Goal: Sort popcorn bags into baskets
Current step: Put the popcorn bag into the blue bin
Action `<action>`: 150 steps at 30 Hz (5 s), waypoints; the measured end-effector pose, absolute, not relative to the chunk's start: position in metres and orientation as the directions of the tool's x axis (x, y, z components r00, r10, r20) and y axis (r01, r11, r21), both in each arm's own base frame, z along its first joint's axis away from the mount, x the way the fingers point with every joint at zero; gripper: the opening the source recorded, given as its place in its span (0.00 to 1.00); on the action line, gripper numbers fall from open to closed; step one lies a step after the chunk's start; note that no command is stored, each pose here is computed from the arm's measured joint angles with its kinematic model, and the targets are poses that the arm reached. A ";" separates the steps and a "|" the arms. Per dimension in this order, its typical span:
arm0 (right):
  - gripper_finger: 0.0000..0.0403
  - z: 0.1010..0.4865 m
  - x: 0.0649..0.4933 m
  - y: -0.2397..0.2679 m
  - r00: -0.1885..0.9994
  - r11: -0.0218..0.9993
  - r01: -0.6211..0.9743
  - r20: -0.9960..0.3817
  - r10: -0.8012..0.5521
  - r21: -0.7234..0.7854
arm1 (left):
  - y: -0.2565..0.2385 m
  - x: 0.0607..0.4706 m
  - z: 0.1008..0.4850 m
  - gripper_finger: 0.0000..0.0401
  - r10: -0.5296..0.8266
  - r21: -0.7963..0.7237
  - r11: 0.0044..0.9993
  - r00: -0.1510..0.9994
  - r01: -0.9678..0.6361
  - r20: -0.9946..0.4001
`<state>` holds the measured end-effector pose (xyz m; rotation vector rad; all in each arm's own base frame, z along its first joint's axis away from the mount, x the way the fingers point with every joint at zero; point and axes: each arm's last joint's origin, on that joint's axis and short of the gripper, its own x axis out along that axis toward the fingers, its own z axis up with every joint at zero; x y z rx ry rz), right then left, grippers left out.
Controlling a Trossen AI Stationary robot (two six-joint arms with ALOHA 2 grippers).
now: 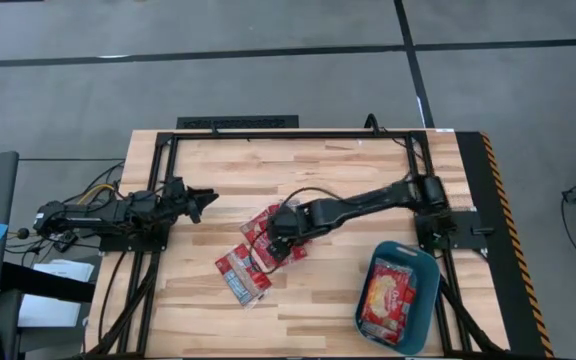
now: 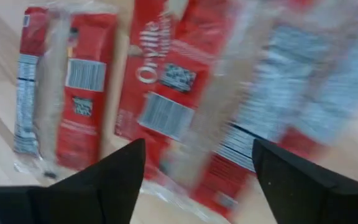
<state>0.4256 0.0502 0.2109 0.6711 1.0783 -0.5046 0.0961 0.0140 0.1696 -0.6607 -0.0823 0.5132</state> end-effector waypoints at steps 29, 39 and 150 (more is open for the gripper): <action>0.86 0.188 0.422 0.052 0.178 0.640 0.768 -0.955 -0.236 -0.015 | 0.014 0.097 0.168 0.47 0.469 -0.587 0.681 0.877 -0.438 -0.110; 0.83 0.195 0.405 0.042 0.024 0.692 0.707 -0.972 -0.233 -0.148 | 0.013 0.097 0.168 0.47 0.461 -0.591 0.681 0.880 -0.431 -0.111; 0.03 0.295 0.113 0.136 0.322 0.289 0.833 -0.839 0.439 0.471 | 0.016 0.096 0.168 0.47 0.539 -0.622 0.620 0.836 -0.479 -0.107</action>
